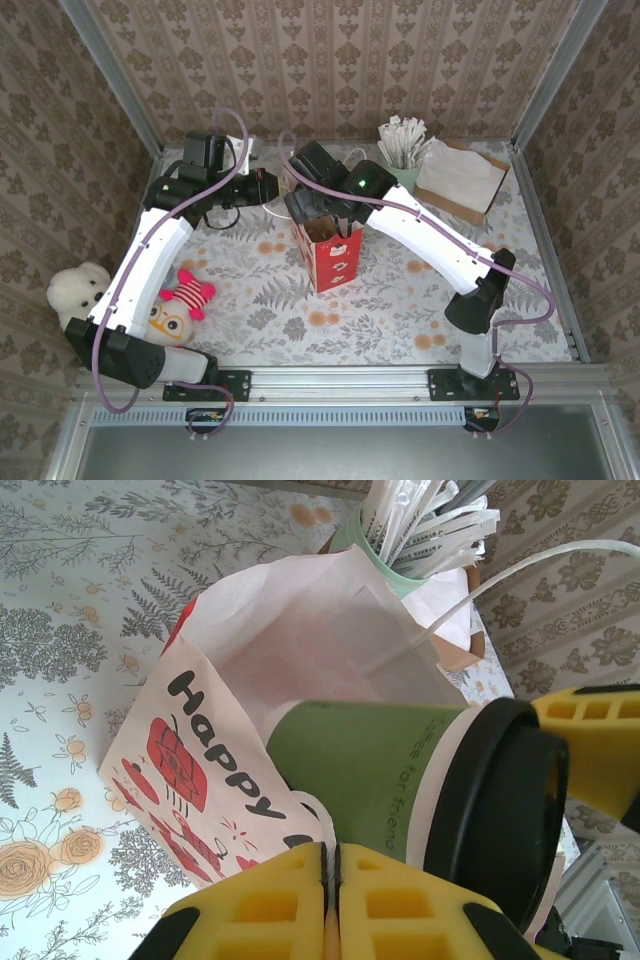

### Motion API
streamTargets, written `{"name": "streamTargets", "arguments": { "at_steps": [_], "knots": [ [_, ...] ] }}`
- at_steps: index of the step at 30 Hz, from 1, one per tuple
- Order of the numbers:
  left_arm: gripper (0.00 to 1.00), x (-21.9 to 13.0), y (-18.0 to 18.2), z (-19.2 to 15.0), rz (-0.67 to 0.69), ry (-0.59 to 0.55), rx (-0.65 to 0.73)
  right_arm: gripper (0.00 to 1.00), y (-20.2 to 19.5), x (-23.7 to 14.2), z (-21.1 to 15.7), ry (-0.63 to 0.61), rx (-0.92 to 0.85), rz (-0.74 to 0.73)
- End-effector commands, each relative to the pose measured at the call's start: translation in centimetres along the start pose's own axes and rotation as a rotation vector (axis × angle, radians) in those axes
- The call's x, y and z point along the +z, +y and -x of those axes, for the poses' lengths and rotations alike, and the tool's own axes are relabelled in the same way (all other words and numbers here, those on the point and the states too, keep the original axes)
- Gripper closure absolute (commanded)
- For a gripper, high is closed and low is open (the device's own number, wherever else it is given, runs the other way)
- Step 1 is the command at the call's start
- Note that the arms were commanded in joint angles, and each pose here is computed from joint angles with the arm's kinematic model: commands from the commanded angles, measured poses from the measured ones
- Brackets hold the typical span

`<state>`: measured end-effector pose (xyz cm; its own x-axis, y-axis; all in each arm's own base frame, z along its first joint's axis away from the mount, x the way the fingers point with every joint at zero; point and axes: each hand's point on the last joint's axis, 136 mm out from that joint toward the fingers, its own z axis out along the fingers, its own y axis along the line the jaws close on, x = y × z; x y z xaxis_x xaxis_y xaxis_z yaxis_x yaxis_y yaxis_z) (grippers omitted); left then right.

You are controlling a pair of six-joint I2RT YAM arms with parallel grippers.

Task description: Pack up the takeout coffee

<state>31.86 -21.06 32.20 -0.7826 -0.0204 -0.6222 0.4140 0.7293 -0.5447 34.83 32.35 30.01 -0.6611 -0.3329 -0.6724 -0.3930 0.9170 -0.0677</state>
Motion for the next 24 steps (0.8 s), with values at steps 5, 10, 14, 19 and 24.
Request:
{"name": "streamTargets", "arguments": {
  "at_steps": [5, 10, 14, 19, 24],
  "knots": [
    [0.91, -1.0, -0.7, -0.3, -0.019, -0.024, 0.038, 0.35, -0.3, 1.3, -3.8, 0.139, 0.094, 0.019],
    [0.91, -1.8, 0.5, -1.1, 0.038, -0.030, 0.037, 0.35, -0.8, 1.9, -4.7, 0.165, 0.145, 0.033],
    [0.91, -2.7, 1.3, -1.4, 0.067, -0.055, 0.034, 0.35, -1.5, 1.9, -5.0, 0.173, 0.164, 0.031],
    [0.90, -3.3, 1.8, -1.5, 0.078, -0.077, 0.024, 0.35, -1.3, 0.7, -3.6, 0.122, 0.183, 0.079],
    [0.89, -3.0, 1.4, -1.6, 0.044, -0.068, 0.030, 0.36, -0.2, 0.7, -3.2, 0.116, 0.202, 0.138]
  ]
}}
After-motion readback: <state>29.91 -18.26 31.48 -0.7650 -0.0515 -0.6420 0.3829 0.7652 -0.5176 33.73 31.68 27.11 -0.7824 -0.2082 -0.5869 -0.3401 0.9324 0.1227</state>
